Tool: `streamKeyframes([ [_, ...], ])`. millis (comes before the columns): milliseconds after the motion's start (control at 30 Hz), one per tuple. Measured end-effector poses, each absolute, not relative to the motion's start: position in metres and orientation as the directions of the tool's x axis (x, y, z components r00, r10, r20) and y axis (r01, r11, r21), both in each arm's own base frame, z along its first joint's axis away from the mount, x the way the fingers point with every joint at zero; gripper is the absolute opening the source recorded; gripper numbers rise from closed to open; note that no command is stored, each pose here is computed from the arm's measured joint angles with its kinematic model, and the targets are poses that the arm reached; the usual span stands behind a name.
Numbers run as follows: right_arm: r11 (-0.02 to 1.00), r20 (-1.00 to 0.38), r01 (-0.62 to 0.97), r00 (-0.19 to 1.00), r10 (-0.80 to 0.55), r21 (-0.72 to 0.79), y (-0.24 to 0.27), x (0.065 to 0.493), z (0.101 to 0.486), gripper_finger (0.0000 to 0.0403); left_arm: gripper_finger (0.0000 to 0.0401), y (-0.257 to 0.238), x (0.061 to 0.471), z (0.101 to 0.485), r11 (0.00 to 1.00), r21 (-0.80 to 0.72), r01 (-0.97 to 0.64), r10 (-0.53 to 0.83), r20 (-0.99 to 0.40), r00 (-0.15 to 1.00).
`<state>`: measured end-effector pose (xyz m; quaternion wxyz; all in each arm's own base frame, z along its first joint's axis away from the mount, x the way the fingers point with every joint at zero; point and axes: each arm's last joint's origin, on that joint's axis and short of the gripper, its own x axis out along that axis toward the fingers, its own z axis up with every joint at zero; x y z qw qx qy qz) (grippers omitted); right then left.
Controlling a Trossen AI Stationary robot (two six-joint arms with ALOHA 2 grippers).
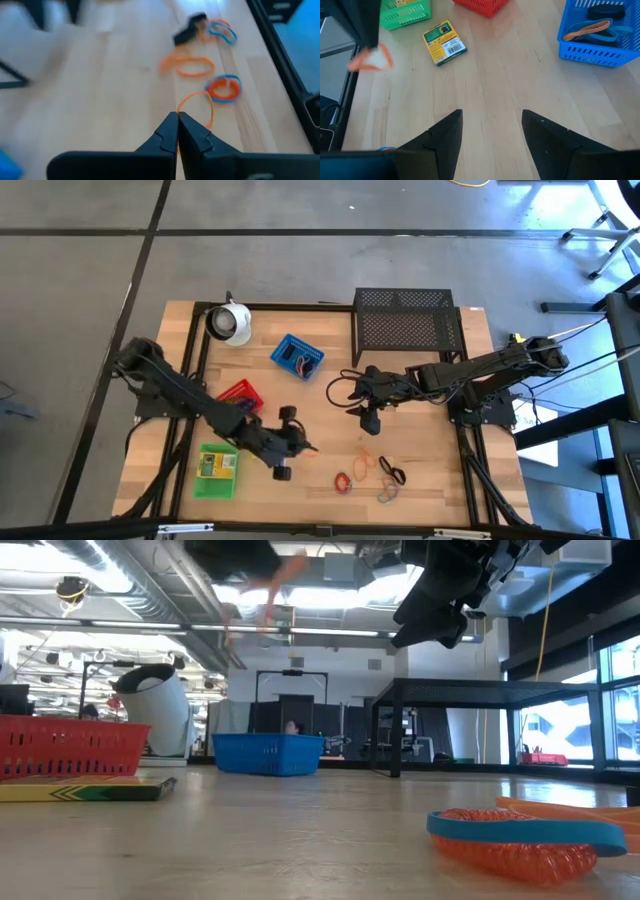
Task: Pick & Place Office Desk Supplies
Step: Put the orange rubber band into the blue bin
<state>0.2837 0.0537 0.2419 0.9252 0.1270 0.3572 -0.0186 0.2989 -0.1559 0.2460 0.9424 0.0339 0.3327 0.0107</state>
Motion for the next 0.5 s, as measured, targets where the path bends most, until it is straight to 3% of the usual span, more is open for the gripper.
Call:
streamKeyframes([
  [267,0.967,-0.662,0.13,0.748,0.049,0.218,0.054,0.284,0.242,0.0207,0.0001,-0.129,0.272,0.293,0.943,0.193,-0.272,0.332,-0.454,0.827],
  [500,0.966,-0.656,0.161,0.754,0.011,0.201,0.052,0.284,0.243,0.0207,0.0002,-0.094,0.268,0.313,0.8,0.248,-0.547,0.601,-0.309,0.737],
])
